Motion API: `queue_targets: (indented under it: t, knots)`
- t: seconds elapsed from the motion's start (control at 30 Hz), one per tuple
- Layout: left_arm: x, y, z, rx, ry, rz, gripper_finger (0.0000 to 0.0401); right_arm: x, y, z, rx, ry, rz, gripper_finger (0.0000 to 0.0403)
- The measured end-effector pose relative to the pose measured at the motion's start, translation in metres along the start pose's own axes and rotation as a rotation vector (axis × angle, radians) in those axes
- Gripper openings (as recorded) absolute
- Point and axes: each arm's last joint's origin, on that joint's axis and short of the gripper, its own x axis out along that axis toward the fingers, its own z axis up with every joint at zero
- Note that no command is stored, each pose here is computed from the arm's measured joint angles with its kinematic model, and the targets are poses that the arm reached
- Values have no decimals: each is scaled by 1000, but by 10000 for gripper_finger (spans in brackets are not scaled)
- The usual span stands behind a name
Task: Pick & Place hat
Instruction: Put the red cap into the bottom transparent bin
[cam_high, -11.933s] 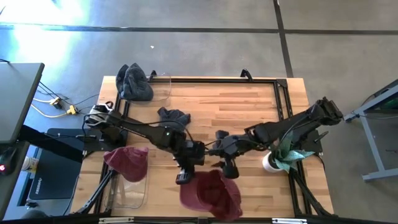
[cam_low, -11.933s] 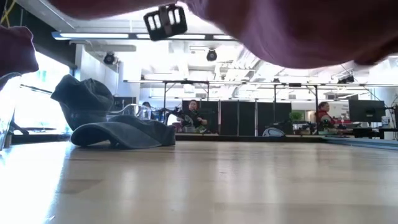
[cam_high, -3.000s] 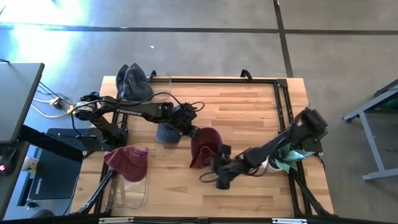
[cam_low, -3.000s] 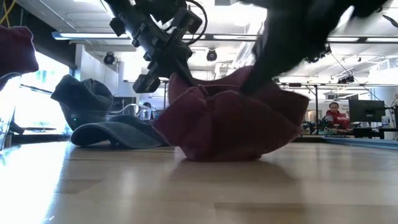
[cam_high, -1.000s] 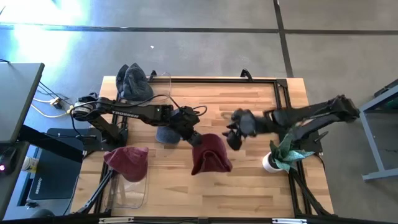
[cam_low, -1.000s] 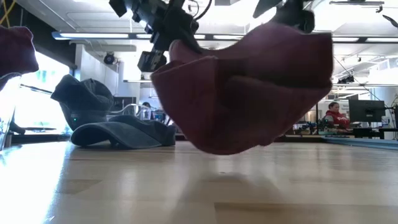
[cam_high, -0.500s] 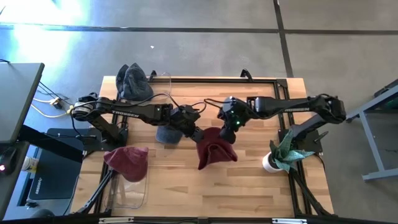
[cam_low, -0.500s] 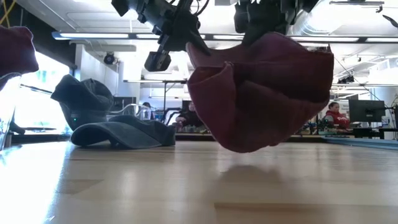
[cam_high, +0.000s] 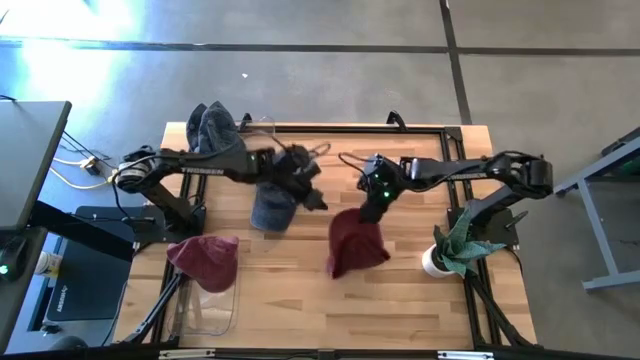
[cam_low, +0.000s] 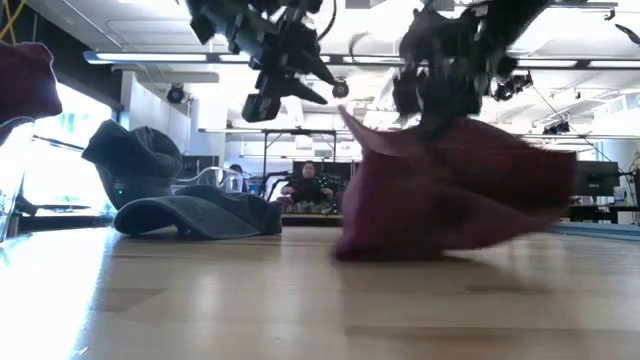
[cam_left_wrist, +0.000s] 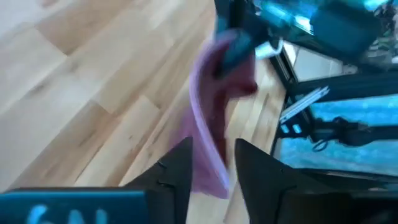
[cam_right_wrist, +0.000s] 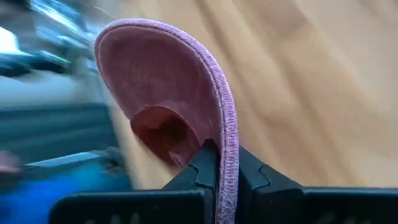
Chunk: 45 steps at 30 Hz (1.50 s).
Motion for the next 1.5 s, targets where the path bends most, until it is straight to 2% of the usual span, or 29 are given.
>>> queue_targets:
  t: [0.07, 0.13, 0.17, 0.27, 0.33, 0.4, 0.47, 0.53, 0.67, 0.77, 0.83, 0.97, 1.13, 1.3, 1.37, 1.43, 1.5]
  knots:
    - [-12, 2, 3, -18, 7, -11, 127, -5, -4, 8, 30, -28, 146, 8]
    - [-20, -9, 7, 31, -28, -21, 129, -12, -8, 12, 40, -18, 260, 7]
    - [-25, -18, 6, 75, -45, -9, 128, -14, -12, 14, 45, -31, 279, 7]
    - [-42, -46, 1, 242, -76, 62, 117, -14, -39, 15, 165, -48, 235, 7]
    - [-49, -65, -3, 355, -106, 136, 109, -12, -57, 14, 238, -21, 236, 7]
    - [-55, -83, -10, 463, -106, 201, 100, -9, -70, 12, 282, 38, 284, 7]
    - [-58, -101, -16, 562, -129, 201, 93, -4, -76, 11, 298, 109, 345, 7]
    - [-55, -116, -23, 641, -133, 155, 87, -1, -79, 13, 295, 131, 378, 8]
    - [-38, -130, -44, 712, -31, 46, 76, 1, -83, 22, 273, 81, 396, 13]
    - [-18, -131, -58, 727, 44, 52, 67, -1, -87, 29, 287, 8, 370, 7]
    - [-2, -128, -62, 687, 58, 85, 60, -4, -91, 33, 298, -44, 344, 7]
    - [27, -112, -63, 548, 96, 201, 41, -12, -99, 38, 343, -124, 299, 13]
    - [57, -92, -68, 471, 108, 351, 6, -18, -104, 42, 367, -188, 271, 8]
    - [84, -69, -67, 476, 44, 552, 4, -18, -104, 44, 380, -213, 264, 9]
    - [96, -62, -59, 467, -4, 571, 1, -18, -104, 44, 381, -213, 264, 14]
    - [98, -52, -61, 459, 16, 654, 1, -18, -104, 43, 387, -211, 265, 15]
    - [102, -45, -56, 433, -40, 721, 0, -17, -103, 43, 384, -206, 267, 11]
